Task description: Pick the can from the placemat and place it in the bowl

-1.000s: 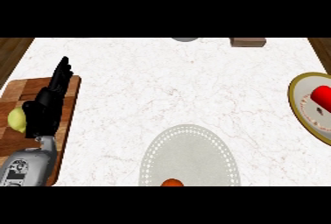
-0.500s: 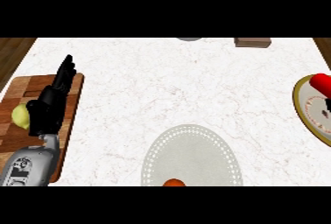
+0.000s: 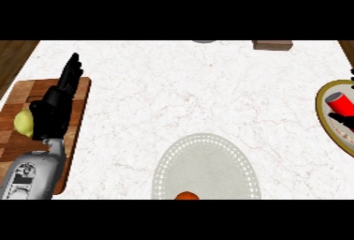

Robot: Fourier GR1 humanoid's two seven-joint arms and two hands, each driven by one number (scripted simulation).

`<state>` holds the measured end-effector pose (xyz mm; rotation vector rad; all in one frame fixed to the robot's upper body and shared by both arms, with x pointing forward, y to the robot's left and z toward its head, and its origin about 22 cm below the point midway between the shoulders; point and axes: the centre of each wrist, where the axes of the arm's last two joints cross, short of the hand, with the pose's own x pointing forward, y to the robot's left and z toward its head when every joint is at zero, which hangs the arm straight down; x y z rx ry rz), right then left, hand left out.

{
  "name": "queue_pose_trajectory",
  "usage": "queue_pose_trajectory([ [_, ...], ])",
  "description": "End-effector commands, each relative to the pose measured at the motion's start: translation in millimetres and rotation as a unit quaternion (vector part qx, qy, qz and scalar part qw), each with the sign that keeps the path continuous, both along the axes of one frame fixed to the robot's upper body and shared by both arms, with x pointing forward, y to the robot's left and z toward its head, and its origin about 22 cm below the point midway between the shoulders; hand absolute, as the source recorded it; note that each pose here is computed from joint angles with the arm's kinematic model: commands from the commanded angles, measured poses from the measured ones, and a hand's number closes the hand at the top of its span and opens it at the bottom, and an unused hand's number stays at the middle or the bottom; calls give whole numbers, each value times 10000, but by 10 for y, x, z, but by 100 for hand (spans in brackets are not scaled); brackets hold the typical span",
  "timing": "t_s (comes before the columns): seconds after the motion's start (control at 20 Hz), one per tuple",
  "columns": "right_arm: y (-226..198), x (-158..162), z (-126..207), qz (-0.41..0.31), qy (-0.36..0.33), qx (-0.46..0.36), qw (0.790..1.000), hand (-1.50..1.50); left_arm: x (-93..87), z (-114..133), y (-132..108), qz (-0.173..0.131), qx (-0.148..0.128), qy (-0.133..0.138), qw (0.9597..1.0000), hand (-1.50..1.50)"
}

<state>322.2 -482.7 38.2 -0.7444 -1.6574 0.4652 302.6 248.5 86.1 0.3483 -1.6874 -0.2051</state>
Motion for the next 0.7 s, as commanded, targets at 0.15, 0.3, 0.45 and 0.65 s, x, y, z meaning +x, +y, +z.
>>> queue_pose_trajectory([
  [0.15,-86,46,96,189,-502,863,9948,-150,26,8,17,10,-41,-8,10000,0],
  [0.3,-287,-35,272,94,-591,1128,9918,-150,18,6,36,4,19,-22,10000,0],
  [0.45,-439,-227,207,112,-420,1489,9879,-150,-1,20,-3,95,-6,59,9999,0],
  [0.65,-879,-643,447,237,-501,1722,9835,-150,-44,107,179,161,4,14,9999,0],
])
